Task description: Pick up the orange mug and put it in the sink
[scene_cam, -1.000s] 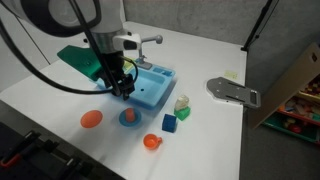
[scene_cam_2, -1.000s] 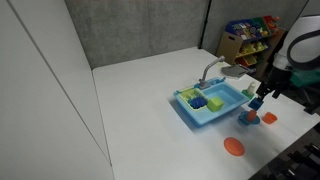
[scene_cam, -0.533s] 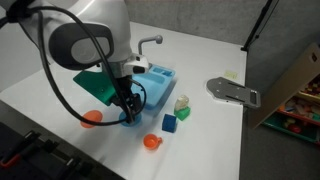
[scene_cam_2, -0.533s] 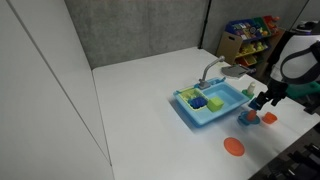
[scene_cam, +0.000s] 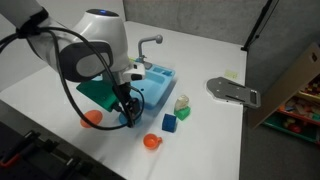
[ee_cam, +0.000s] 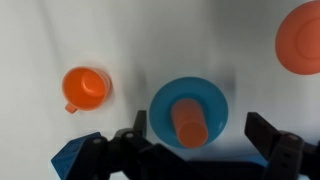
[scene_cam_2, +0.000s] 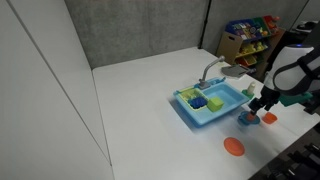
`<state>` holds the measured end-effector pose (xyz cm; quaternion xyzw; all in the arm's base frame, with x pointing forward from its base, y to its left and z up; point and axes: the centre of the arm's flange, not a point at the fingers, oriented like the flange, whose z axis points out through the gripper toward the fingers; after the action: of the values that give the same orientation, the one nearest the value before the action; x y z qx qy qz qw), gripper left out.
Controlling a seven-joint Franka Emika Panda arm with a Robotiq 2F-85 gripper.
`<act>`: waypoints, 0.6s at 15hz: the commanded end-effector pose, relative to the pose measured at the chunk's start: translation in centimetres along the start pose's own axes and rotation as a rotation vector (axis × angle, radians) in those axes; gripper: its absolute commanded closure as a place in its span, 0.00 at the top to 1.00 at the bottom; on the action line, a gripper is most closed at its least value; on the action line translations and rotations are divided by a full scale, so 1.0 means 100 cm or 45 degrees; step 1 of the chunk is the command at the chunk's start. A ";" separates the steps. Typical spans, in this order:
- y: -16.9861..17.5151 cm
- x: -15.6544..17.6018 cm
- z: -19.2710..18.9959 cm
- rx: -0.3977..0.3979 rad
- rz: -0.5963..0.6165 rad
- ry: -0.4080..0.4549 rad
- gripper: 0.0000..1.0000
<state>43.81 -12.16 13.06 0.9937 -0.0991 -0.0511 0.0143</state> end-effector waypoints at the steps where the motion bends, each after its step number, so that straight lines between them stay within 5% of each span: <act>1: -0.005 0.010 0.008 -0.001 -0.041 0.020 1.00; 9: 0.012 0.018 0.002 0.011 -0.006 0.042 1.00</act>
<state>44.88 -12.09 11.92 0.9943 -0.0951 -0.0461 0.0148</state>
